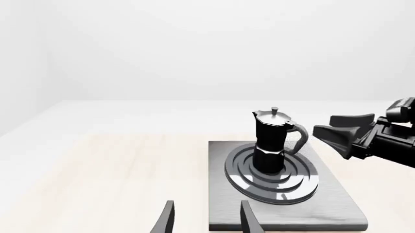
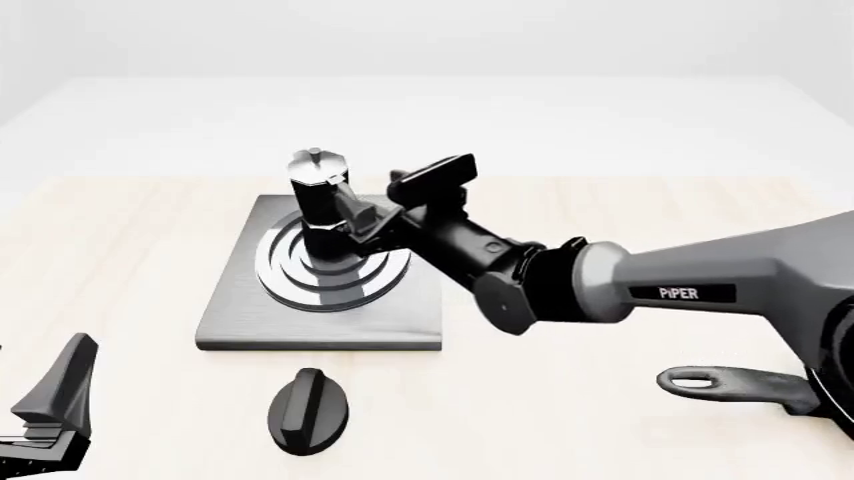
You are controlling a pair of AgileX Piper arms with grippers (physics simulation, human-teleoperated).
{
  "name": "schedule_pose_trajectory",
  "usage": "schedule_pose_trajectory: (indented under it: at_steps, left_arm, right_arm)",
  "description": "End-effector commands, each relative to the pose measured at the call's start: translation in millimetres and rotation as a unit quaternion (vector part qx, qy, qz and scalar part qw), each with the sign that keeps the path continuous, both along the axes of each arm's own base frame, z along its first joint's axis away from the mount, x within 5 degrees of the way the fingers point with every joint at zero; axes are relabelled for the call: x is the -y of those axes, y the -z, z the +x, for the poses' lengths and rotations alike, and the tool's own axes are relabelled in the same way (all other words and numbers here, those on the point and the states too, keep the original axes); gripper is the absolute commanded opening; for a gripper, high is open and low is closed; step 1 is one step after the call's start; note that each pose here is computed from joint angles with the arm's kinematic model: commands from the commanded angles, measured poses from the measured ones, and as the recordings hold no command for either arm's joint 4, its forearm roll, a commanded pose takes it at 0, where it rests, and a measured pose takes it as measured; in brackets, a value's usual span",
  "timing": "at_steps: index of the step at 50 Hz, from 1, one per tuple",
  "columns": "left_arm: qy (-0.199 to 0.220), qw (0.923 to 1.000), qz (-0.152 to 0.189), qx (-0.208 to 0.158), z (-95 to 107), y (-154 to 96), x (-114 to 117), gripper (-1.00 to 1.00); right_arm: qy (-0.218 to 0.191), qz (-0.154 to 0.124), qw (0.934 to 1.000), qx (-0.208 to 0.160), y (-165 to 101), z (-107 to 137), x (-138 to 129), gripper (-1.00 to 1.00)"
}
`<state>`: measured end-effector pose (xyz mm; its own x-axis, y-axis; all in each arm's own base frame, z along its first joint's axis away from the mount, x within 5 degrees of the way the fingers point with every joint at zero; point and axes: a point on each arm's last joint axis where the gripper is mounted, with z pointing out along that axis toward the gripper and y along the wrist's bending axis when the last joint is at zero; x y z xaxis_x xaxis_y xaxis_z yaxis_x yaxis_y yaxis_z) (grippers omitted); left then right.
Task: Put the moka pot on the stove.
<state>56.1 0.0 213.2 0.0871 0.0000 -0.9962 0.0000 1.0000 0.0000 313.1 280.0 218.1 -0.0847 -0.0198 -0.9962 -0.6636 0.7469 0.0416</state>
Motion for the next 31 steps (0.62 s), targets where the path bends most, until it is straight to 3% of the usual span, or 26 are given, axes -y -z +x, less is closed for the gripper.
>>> schedule_pose_trajectory:
  at_steps: [1, 19, 27, 31]
  left_arm:
    - [0.000, 1.0000, 0.000, 0.000, 0, 0, 0, 1.00]
    - [0.000, 1.0000, 0.000, 0.000, 0, 0, 0, 1.00]
    - [0.000, 1.0000, 0.000, 0.000, 0, 0, 0, 1.00]
    - [0.000, 1.0000, 0.000, 0.000, 0, 0, 0, 1.00]
  right_arm:
    - [-0.004, 0.000, 0.9999, 0.012, -12, -13, 8, 1.00]
    - [-0.012, -0.001, 0.9993, 0.035, -38, -40, 24, 1.00]
    - [0.000, 0.021, 0.9986, 0.048, -55, -56, 50, 1.00]
    - [0.006, 0.066, 0.9950, 0.074, -78, -78, 75, 1.00]
